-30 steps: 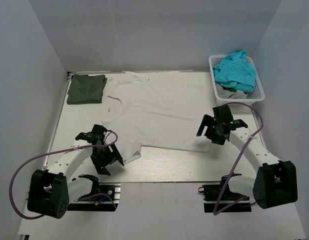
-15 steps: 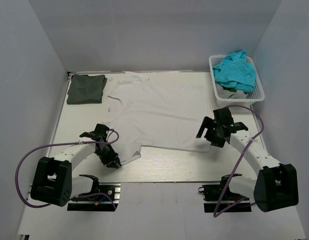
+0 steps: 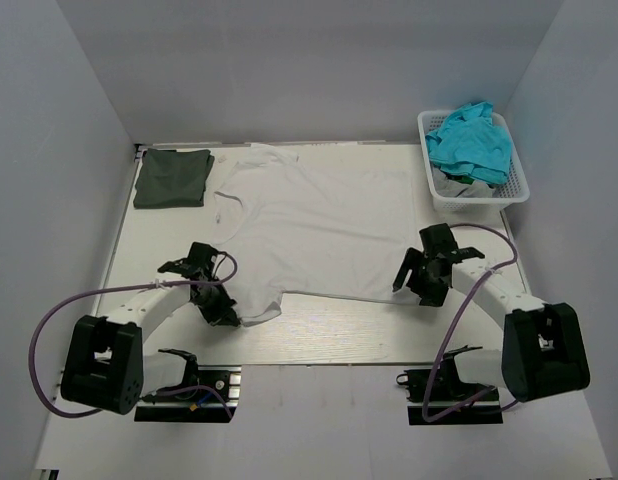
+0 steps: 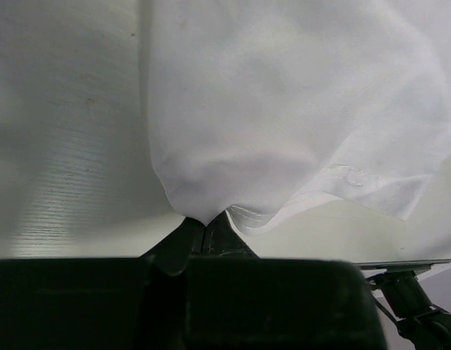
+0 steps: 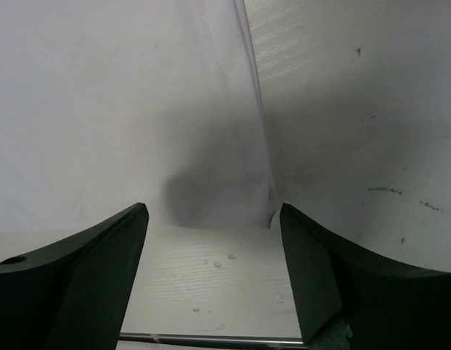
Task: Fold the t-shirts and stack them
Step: Grap the side of the flattened tshirt closest away from the robot with both arms, then fold the flattened tshirt in 1/3 of the way, then grap the side of the flattened tshirt furthest away from the robot with both arms, then fold the other side of the tshirt into a rectangle
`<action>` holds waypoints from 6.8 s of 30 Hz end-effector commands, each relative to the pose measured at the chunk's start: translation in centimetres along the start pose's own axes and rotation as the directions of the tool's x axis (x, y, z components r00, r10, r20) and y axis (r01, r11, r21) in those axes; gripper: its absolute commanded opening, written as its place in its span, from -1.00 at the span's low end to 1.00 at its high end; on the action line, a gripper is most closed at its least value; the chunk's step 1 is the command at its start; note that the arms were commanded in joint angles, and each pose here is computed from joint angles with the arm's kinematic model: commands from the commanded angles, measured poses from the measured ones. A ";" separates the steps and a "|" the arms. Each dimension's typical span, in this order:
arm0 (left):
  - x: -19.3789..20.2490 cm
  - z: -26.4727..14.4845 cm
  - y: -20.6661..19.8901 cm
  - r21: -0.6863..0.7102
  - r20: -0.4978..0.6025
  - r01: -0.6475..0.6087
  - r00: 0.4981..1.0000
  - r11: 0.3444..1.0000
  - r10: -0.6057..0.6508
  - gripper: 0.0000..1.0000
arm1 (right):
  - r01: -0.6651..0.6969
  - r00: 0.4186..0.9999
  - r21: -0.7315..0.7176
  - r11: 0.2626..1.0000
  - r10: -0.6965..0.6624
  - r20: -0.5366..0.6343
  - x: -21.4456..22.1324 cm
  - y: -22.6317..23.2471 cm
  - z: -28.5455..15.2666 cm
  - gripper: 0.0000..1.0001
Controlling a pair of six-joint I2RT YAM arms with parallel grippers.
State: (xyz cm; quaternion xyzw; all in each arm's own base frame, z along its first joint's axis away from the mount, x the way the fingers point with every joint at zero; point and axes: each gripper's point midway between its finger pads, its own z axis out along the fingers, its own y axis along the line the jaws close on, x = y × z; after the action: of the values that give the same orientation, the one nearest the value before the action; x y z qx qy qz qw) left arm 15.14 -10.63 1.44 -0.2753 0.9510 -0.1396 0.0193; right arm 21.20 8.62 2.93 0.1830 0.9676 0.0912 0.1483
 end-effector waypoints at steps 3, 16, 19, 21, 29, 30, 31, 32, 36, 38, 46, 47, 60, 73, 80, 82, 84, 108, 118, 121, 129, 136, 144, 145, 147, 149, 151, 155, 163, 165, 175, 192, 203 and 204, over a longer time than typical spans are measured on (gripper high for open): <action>-2.1 -2.5 -2.9 0.084 0.093 -0.045 0.995 0.995 0.037 -1.00 | -0.027 1.000 -0.005 1.000 0.027 -0.014 -0.5 0.5 1.5 0.42; -5.4 -7.4 -8.9 0.212 0.158 -0.134 0.982 0.968 0.102 -1.00 | -0.004 1.000 -0.025 1.000 0.004 0.012 -3.4 2.7 -0.7 -0.93; -7.1 -8.6 -11.0 0.235 0.196 -0.169 0.973 0.957 0.124 -1.00 | 0.024 0.999 -0.027 0.999 -0.023 0.023 -5.1 3.6 -1.6 -0.96; -8.2 -8.1 -11.3 0.207 0.184 -0.157 0.976 0.966 0.120 -1.00 | 0.030 0.999 -0.022 0.999 -0.029 0.016 -5.7 4.1 -1.7 -0.96; -15.3 -9.2 -15.8 0.156 0.295 -0.180 0.947 0.971 0.128 -1.00 | 0.022 0.999 -0.010 1.000 -0.022 0.025 -10.6 6.2 -1.9 -0.96; -16.4 -10.0 -16.9 0.169 0.331 -0.190 0.935 0.967 0.126 -1.00 | 0.019 1.000 -0.005 1.000 -0.019 0.014 -10.8 6.1 -1.6 -0.99; -16.9 -10.1 -17.4 0.169 0.338 -0.201 0.932 0.965 0.134 -1.00 | 0.020 1.000 -0.003 1.000 -0.020 0.012 -11.2 6.3 -1.2 -0.99; -17.7 -9.5 -17.4 0.144 0.344 -0.191 0.930 0.971 0.131 -1.00 | 0.014 0.999 -0.020 1.000 -0.013 0.046 -12.7 7.0 -1.8 -0.99; -21.5 -9.6 -19.5 0.169 0.403 -0.189 0.909 0.967 0.107 -1.00 | -0.002 0.999 -0.005 1.000 0.002 0.051 -15.1 7.1 -1.2 -0.99; -23.0 -9.0 -19.9 0.166 0.409 -0.188 0.906 0.968 0.105 -1.00 | -0.007 0.999 -0.002 1.000 0.007 0.045 -16.2 7.2 -0.5 -0.92; -28.4 -7.0 -23.3 0.172 0.473 -0.263 0.867 0.949 0.155 0.10 | -0.028 1.000 -0.015 1.000 0.028 0.013 -18.9 7.6 1.9 0.36; -29.2 -7.0 -24.0 0.168 0.497 -0.298 0.849 0.940 0.180 0.24 | -0.018 1.000 -0.034 0.999 0.018 0.007 -18.9 7.9 1.9 0.51; -23.9 -6.5 -22.4 0.231 0.459 -0.351 0.862 0.907 0.217 1.00 | 0.083 0.996 -0.324 0.942 -0.073 0.045 -14.7 11.2 0.2 0.81; -17.8 3.0 -12.9 0.101 0.253 -0.156 0.959 0.983 0.127 1.00 | 0.083 0.996 -0.078 0.993 -0.084 0.000 -9.8 4.8 5.4 0.81; -7.9 2.3 -4.2 -0.054 0.039 -0.050 0.998 0.997 0.052 1.00 | 0.056 0.996 -0.077 0.995 -0.061 -0.072 -2.5 2.2 3.0 0.81; -4.5 1.9 -1.9 -0.075 -0.031 -0.026 0.999 0.997 0.024 1.00 | 0.049 0.989 -0.070 0.996 -0.058 -0.137 0.8 1.2 3.0 0.81; -2.2 0.1 -0.5 -0.072 -0.045 -0.015 0.999 0.997 0.012 1.00 | 0.056 0.986 -0.083 0.995 -0.068 -0.152 2.8 0.8 1.9 0.81; -31.6 -6.1 -15.7 -0.248 0.532 0.020 0.838 0.969 0.119 1.00 | 0.121 0.937 0.107 0.987 -0.150 0.316 -21.2 9.3 0.0 0.81; -34.6 -2.1 -15.6 -0.296 0.557 0.049 0.820 0.954 0.131 0.85 | 0.178 0.922 0.102 0.979 -0.203 0.331 -27.4 13.0 3.9 0.81; -33.7 -0.7 -14.6 -0.315 0.522 0.056 0.844 0.948 0.124 0.68 | 0.167 0.928 0.104 0.980 -0.192 0.319 -28.0 13.1 5.4 0.81; -31.8 2.9 -11.9 -0.372 0.458 0.085 0.883 0.924 0.103 0.12 | 0.170 0.939 0.109 0.979 -0.195 0.284 -27.3 12.7 7.2 0.81; -31.4 3.4 -12.1 -0.364 0.429 0.065 0.897 0.929 0.105 -1.00 | 0.180 0.946 0.129 0.975 -0.208 0.249 -25.8 11.9 8.2 0.73; -30.0 2.0 -13.4 -0.314 0.435 -0.008 0.887 0.949 0.152 -1.00 | 0.164 0.963 0.147 0.975 -0.191 0.191 -23.9 10.6 10.3 0.22; -30.0 1.2 -13.6 -0.302 0.451 -0.019 0.878 0.953 0.161 -1.00 | 0.164 0.962 0.144 0.976 -0.190 0.196 -24.1 10.7 10.2 -0.09; -29.9 0.1 -14.2 -0.276 0.469 -0.034 0.868 0.961 0.165 -1.00 | 0.169 0.958 0.132 0.977 -0.194 0.211 -24.4 11.1 9.8 -0.56; -29.7 -1.7 -14.6 -0.245 0.503 -0.036 0.849 0.969 0.158 -1.00 | 0.178 0.954 0.113 0.977 -0.200 0.224 -24.8 11.6 9.3 -0.80; -28.7 -2.3 -14.0 -0.241 0.494 -0.040 0.855 0.970 0.158 -1.00 | 0.181 0.951 0.105 0.978 -0.201 0.235 -25.1 11.9 8.8 -1.00; -26.7 -4.3 -13.6 -0.183 0.514 -0.048 0.847 0.982 0.137 -1.00 | 0.191 0.938 0.106 0.976 -0.213 0.275 -25.3 12.0 6.6 -1.00; -19.1 -5.6 -11.5 -0.034 0.447 -0.063 0.891 0.997 0.071 -1.00 | 0.226 0.908 0.079 0.971 -0.239 0.344 -22.7 10.9 3.4 -1.00; -17.0 -6.3 -11.0 0.031 0.433 -0.058 0.901 0.998 0.039 -1.00 | 0.231 0.906 0.068 0.971 -0.240 0.349 -21.9 10.6 2.7 -1.00; -5.7 -7.4 -3.8 0.053 0.259 -0.014 0.966 0.998 0.000 -1.00 | 0.216 0.901 0.063 0.974 -0.224 0.371 -20.2 9.1 1.0 -1.00; 0.9 -5.4 1.4 -0.001 0.096 0.064 0.993 0.998 -0.064 -1.00 | 0.167 0.928 0.068 0.984 -0.181 0.326 -15.9 6.0 1.1 -1.00; 3.3 -8.9 0.6 0.013 -0.036 -0.058 0.998 0.998 0.058 1.00 | 0.117 0.931 0.138 0.984 -0.157 0.330 -14.1 2.6 -1.1 0.81; 3.3 -8.8 0.7 0.006 -0.043 -0.065 0.997 0.998 0.065 1.00 | 0.132 0.927 0.110 0.985 -0.162 0.337 -14.3 3.2 -1.7 0.81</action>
State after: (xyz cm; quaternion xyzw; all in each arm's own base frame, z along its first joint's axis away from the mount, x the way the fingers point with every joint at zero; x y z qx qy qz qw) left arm 11.18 -9.11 8.33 -0.2738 0.9529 -0.1298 0.0077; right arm 33.40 6.12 5.80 0.1264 0.9543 -0.0045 0.2709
